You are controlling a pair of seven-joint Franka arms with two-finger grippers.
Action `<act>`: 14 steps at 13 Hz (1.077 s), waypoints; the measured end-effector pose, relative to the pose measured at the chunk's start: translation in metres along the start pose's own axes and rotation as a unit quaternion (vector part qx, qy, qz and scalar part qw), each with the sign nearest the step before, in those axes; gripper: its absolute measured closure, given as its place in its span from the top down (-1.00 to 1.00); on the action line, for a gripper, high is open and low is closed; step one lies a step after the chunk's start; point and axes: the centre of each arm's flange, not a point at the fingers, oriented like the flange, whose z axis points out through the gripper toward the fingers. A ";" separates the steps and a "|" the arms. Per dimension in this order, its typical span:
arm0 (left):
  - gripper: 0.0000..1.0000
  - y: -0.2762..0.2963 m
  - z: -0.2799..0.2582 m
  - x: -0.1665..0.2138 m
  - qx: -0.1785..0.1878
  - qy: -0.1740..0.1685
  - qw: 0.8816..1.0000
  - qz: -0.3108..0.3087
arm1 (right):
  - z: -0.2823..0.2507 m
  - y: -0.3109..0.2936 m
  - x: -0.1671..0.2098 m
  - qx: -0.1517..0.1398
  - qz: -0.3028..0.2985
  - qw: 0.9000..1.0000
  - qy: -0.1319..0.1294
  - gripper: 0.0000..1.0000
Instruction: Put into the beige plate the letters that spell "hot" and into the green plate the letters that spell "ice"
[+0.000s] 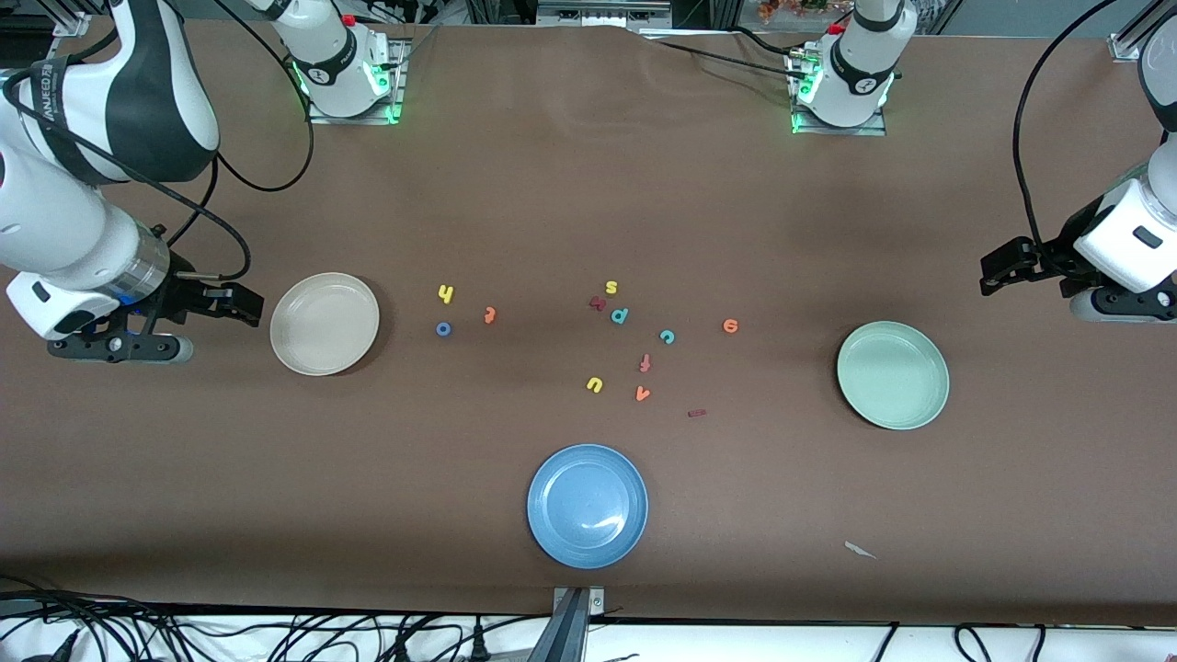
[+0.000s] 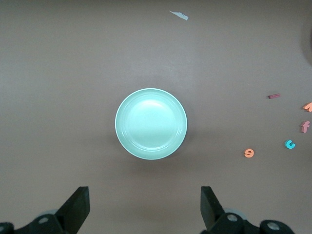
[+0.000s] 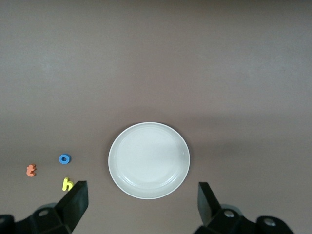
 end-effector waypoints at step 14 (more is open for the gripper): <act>1.00 0.000 0.000 0.000 0.000 0.000 1.000 0.000 | 0.000 -0.009 -0.002 0.001 -0.007 1.000 -0.004 0.99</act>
